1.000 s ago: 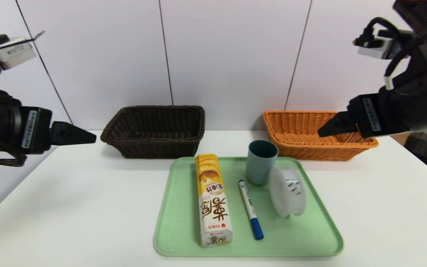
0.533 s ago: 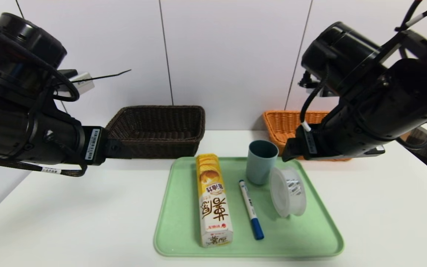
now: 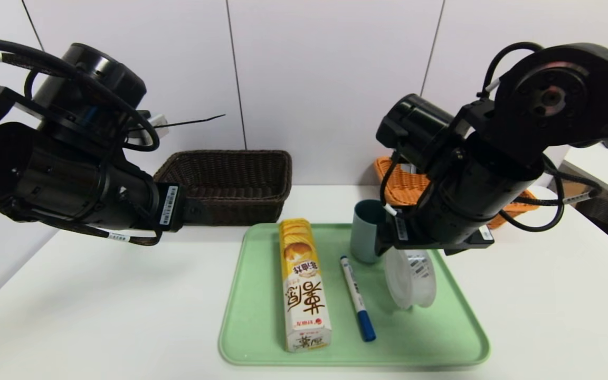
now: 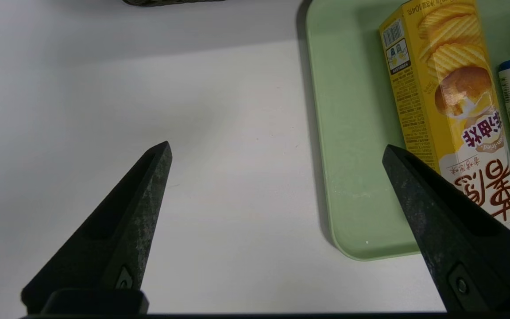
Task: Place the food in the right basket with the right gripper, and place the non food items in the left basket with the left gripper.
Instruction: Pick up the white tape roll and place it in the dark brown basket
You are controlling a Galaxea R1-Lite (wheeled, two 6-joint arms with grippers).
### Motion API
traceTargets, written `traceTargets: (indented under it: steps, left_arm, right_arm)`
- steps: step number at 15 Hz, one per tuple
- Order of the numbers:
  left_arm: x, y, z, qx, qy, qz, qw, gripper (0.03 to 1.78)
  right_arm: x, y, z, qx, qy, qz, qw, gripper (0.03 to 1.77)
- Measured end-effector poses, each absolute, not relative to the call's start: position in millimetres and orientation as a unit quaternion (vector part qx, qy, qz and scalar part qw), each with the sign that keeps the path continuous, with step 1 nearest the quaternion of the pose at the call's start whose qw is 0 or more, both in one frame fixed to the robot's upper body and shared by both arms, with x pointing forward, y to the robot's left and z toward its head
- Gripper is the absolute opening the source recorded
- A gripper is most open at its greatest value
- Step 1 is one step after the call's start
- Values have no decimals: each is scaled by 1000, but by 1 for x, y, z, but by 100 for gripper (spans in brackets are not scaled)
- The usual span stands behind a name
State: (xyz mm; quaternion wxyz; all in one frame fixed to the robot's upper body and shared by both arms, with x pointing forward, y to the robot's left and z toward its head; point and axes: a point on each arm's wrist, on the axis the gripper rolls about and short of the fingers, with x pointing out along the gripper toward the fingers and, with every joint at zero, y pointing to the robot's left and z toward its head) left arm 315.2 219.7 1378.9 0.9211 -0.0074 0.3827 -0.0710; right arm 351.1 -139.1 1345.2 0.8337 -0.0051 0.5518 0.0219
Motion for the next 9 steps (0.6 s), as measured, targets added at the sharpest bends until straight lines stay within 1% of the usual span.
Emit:
traceTargets:
  steps: [3, 9]
  left_arm:
    - [318, 219, 1377, -8, 385, -71, 920, 169]
    - [319, 218, 1381, -11, 378, -73, 923, 169]
  right_arm:
    - [356, -138, 1335, -10, 564, 13, 825, 170]
    - [367, -139, 1320, -14, 582, 0, 813, 170]
